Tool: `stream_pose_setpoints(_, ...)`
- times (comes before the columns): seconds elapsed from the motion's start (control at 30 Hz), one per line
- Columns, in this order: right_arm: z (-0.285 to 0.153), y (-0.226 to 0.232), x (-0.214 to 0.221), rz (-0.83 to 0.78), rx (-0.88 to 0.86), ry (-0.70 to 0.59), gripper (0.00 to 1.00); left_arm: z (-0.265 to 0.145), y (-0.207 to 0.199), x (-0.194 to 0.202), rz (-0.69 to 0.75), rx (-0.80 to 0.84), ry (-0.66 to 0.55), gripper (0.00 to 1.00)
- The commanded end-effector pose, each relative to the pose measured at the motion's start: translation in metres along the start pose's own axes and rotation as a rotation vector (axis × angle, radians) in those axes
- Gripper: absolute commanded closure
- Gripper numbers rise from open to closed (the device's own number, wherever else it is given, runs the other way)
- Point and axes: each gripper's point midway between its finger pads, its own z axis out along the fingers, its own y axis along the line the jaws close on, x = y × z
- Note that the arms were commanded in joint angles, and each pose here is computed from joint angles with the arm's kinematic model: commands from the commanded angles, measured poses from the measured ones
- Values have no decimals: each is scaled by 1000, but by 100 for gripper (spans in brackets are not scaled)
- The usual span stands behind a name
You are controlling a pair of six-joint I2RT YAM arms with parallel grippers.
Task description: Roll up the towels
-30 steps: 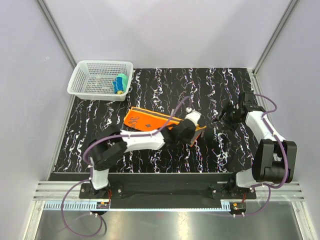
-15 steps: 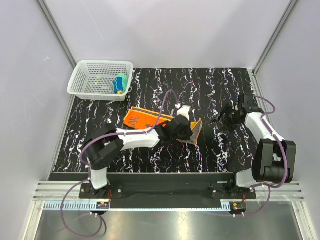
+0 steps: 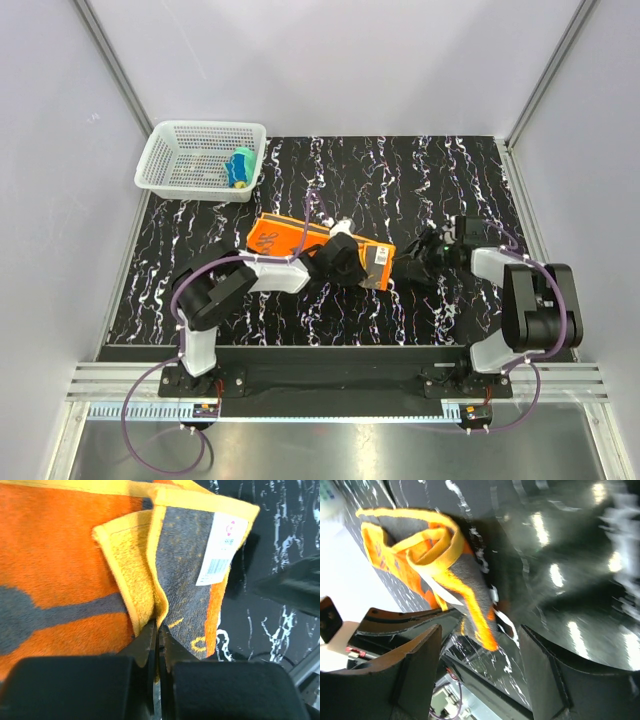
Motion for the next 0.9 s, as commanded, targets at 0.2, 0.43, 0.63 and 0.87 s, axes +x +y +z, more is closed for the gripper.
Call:
stream_pose_setpoints(0.2, 45, 12, 12, -90, -14, 33, 32, 19, -28, 1, 57, 127, 69, 89)
stream_pose_setpoints(0.43, 49, 4, 9, -106, 26, 21, 53, 29, -27, -4, 92, 162, 107, 77)
stream_pose_setpoints(0.63, 30, -6, 18, -121, 108, 18, 78, 33, -29, -4, 128, 183, 125, 68)
stream_pose_setpoints(0.87, -19, -27, 15, -168, 357, -67, 91, 24, -32, -9, 257, 54, 73, 53)
